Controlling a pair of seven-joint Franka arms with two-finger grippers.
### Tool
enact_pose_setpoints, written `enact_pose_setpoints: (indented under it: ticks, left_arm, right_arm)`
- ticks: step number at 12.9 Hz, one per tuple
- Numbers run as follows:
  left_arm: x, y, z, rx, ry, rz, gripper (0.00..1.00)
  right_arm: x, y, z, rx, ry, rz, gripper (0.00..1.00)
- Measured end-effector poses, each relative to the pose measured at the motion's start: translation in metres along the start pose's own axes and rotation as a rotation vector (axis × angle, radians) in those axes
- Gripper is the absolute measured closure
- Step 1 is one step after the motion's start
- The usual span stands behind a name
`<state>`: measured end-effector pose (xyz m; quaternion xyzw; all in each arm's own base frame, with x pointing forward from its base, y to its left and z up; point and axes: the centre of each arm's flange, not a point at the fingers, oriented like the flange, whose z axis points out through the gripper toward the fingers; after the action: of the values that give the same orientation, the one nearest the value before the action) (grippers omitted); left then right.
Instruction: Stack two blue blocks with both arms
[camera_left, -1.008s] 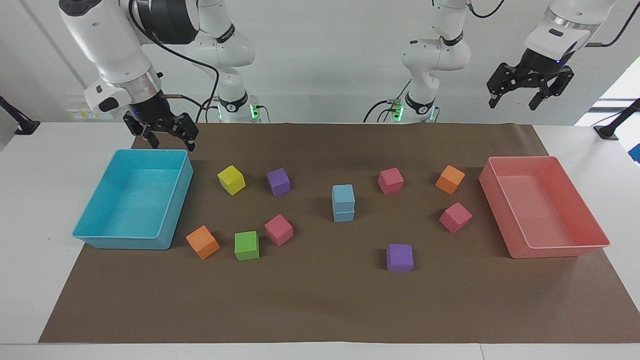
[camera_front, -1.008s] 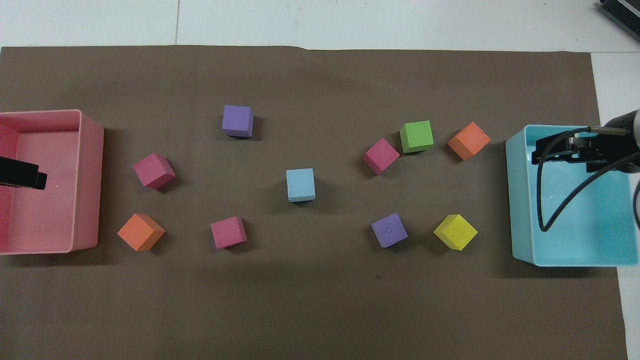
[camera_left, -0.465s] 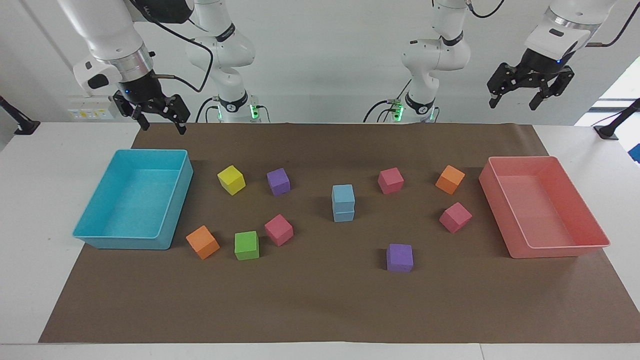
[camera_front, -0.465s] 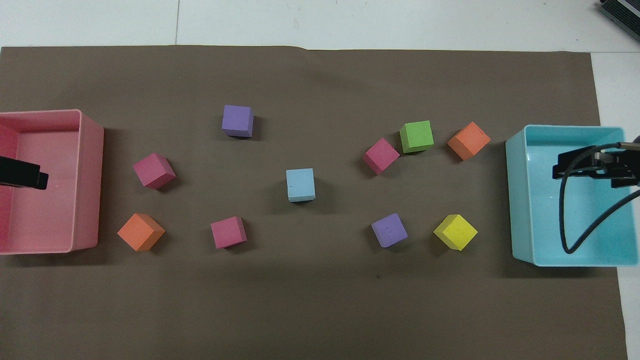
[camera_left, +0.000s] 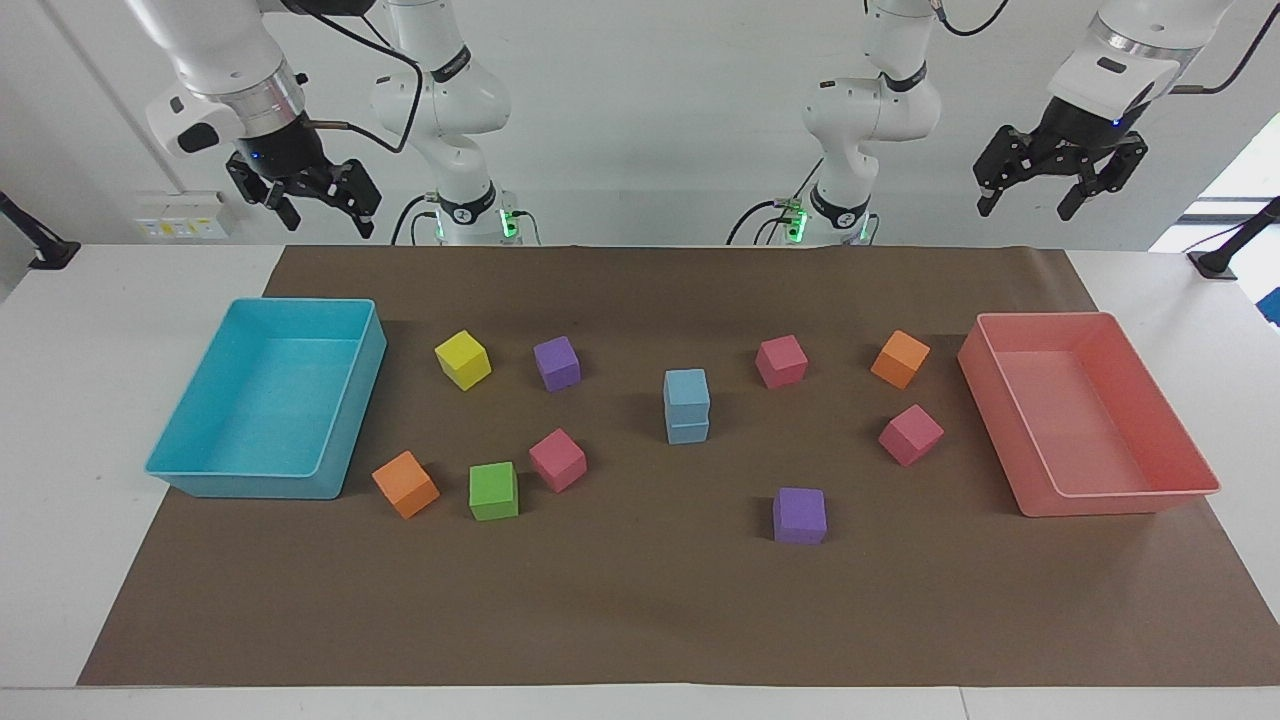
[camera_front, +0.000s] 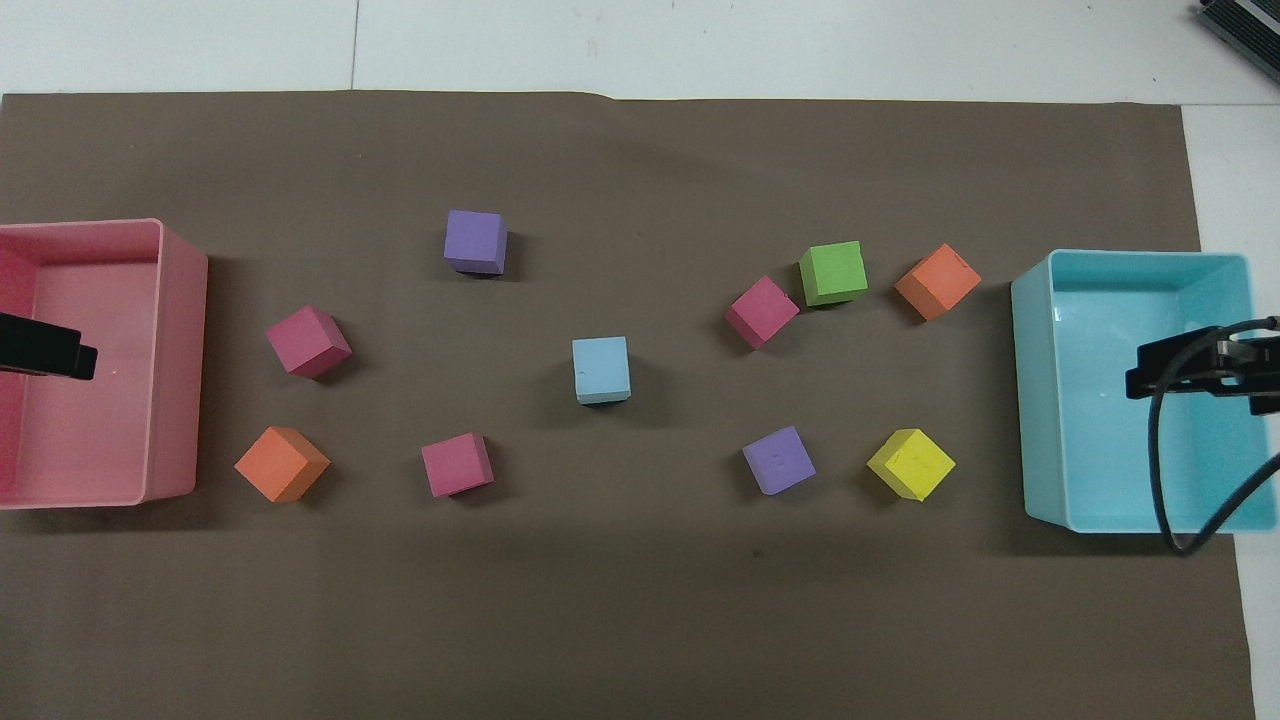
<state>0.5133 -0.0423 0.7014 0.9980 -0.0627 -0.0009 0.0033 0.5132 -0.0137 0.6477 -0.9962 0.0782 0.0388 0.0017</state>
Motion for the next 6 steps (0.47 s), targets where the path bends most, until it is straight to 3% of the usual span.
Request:
enact_pose_setpoints:
  ticks: [6]
  left_arm:
    - [-0.0005,0.0000,0.0004,0.000,-0.005,0.001,0.00]
  right_arm:
    - [0.0036,-0.0019,-0.0010,-0.058,0.035,-0.050,0.00]
